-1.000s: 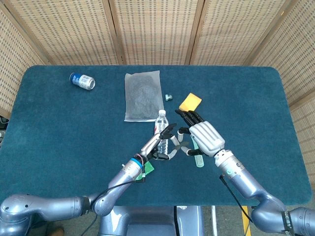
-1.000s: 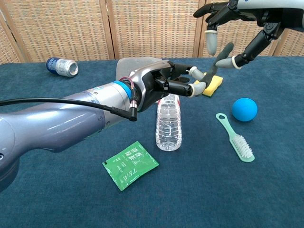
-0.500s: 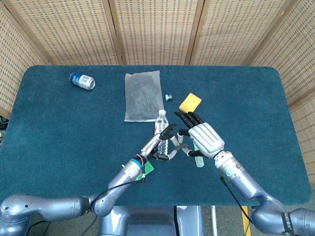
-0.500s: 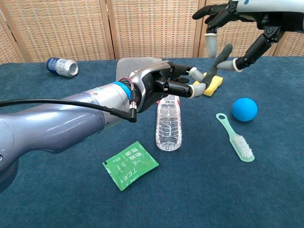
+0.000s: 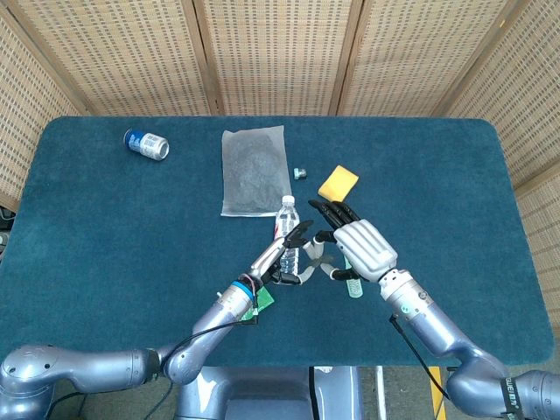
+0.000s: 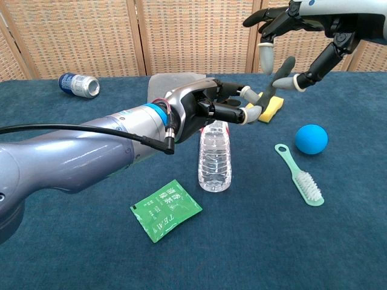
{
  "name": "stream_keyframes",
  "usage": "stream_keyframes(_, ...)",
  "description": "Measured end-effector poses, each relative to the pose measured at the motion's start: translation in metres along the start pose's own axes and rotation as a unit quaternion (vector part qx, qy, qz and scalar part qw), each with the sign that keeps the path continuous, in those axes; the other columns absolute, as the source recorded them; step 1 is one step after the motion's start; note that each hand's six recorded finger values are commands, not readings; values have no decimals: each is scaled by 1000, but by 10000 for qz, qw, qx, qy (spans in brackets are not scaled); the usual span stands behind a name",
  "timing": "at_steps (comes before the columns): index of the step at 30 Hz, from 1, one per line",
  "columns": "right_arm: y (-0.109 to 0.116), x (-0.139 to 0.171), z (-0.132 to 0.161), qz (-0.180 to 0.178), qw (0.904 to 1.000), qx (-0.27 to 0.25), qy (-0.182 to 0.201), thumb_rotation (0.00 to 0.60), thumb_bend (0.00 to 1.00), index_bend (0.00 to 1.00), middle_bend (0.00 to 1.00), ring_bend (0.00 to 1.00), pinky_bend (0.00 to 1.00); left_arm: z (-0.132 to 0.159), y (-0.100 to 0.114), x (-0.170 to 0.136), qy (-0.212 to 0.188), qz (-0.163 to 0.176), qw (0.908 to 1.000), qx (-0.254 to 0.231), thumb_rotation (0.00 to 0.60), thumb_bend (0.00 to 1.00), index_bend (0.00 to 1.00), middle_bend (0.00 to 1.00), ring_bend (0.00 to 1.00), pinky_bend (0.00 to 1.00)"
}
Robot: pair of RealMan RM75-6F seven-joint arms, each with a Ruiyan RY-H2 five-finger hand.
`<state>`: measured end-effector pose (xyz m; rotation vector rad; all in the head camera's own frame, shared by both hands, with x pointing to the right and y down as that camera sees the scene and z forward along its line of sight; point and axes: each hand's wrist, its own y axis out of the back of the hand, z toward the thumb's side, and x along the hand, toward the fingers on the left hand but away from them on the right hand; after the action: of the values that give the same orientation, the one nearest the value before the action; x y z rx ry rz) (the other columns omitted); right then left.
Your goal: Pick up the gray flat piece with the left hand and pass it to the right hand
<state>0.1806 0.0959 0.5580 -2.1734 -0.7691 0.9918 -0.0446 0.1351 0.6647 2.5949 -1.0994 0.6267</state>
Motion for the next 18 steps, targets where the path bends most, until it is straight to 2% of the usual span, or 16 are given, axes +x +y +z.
stream_keyframes(18, 0, 1, 0, -34, 9997, 256, 35, 600, 488, 574, 12, 0, 0, 3, 0, -2, -27, -13, 10000, -29, 600, 450, 778, 0, 0, 0)
